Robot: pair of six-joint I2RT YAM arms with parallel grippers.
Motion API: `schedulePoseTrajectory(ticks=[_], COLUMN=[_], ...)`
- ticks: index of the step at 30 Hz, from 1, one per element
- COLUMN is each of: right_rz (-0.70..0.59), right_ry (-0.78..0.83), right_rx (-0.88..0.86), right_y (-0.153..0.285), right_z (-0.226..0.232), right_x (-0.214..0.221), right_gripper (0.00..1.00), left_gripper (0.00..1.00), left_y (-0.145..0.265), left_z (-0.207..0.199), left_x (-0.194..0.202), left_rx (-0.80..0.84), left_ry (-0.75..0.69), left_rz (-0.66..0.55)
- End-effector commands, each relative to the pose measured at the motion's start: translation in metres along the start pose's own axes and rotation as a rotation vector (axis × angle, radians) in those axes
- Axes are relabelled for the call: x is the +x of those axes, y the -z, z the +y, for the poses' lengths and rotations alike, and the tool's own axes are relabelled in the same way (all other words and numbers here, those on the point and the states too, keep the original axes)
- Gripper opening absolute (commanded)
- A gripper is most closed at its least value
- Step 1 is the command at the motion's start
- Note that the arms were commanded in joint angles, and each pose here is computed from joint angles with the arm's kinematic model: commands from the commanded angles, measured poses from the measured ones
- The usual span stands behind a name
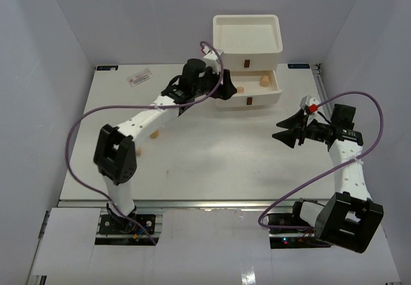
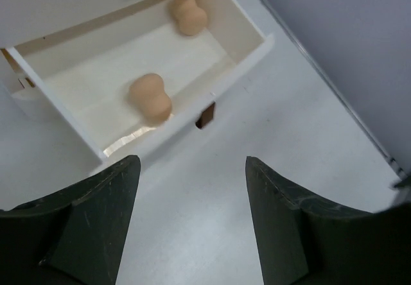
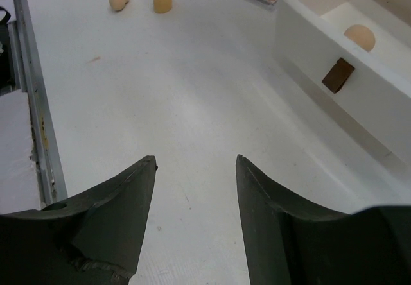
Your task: Organize the makeup
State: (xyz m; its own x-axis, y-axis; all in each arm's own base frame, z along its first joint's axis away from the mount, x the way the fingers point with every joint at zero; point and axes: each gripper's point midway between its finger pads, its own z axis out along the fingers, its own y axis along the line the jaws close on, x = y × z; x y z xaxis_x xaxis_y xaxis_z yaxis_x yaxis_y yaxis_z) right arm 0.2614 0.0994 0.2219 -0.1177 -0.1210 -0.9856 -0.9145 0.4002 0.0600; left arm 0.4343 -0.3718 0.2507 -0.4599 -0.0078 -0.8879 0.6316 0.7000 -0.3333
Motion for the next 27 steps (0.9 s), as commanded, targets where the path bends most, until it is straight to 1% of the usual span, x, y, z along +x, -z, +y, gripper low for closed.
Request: schedulePoseTrajectory(ticks=[1,2,3,4,6,7,8,10,11,13,15,17,19,21,22,24,25,27], right_rz=[0.053,0.091,0.139,0.198,0.314,0.338,0.382,0.443,0.465,0.501,0.525,0.544,0.551,0.585,0.57,0.512,0.509,0.456], right_ry=[0.079,0.086,0.098,0.115,0.148,0.16,0.18,0.2,0.206,0.171,0.122,0.1,0.035,-0.058,-0.094,-0.114,-0.13,-0.18], right_rx=[-0.088,-0.098,-0.107,-0.113,-0.119,-0.118,-0.123,-0.134,-0.153,-0.189,-0.205,-0.224,-0.227,-0.237,-0.209,-0.161,-0.129,-0.092], right_y=[-0.014,-0.02,-0.029,-0.041,-0.065,-0.075,-0.086,-0.11,-0.129,-0.165,-0.196,-0.237,-0.278,-0.318,-0.342,-0.377,-0.394,-0.419], right_z=[0.022,0.024,0.024,0.025,0.031,0.029,0.03,0.032,0.03,0.032,0.035,0.036,0.039,0.05,0.05,0.049,0.052,0.057], right_x=[0.015,0.022,0.031,0.04,0.059,0.062,0.065,0.062,0.057,0.05,0.047,0.045,0.042,0.06,0.057,0.039,0.046,0.039], right_gripper=[0.6,0.6,0.6,0.6,0.59,0.59,0.59,0.59,0.6,0.6,0.6,0.61,0.62,0.63,0.63,0.63,0.64,0.65], left_gripper=[0.79,0.8,0.81,0.81,0.82,0.83,0.85,0.87,0.88,0.88,0.89,0.89,0.89,0.89,0.9,0.91,0.92,0.92], left_y=[0.106,0.12,0.139,0.163,0.191,0.218,0.236,0.266,0.275,0.304,0.326,0.337,0.35,0.362,0.367,0.373,0.376,0.38], left_z=[-0.045,-0.037,-0.034,-0.036,-0.026,-0.033,-0.036,-0.042,-0.04,-0.045,-0.048,-0.049,-0.052,-0.055,-0.054,-0.052,-0.05,-0.049], left_x=[-0.051,-0.033,-0.027,-0.033,-0.009,-0.018,-0.015,-0.014,-0.01,-0.013,-0.015,-0.013,-0.012,-0.011,-0.011,-0.012,-0.011,-0.01], left_rx=[0.161,0.142,0.13,0.125,0.082,0.086,0.086,0.082,0.062,0.049,0.034,0.024,0.028,0.024,0.014,-0.008,-0.016,-0.026], left_ry=[-0.01,0.009,0.015,0.011,0.042,0.029,0.023,0.018,0.026,0.022,0.026,0.041,0.046,0.048,0.05,0.054,0.056,0.053], left_rz=[-0.189,-0.17,-0.184,-0.225,-0.224,-0.286,-0.315,-0.371,-0.378,-0.435,-0.486,-0.5,-0.523,-0.541,-0.55,-0.566,-0.571,-0.579])
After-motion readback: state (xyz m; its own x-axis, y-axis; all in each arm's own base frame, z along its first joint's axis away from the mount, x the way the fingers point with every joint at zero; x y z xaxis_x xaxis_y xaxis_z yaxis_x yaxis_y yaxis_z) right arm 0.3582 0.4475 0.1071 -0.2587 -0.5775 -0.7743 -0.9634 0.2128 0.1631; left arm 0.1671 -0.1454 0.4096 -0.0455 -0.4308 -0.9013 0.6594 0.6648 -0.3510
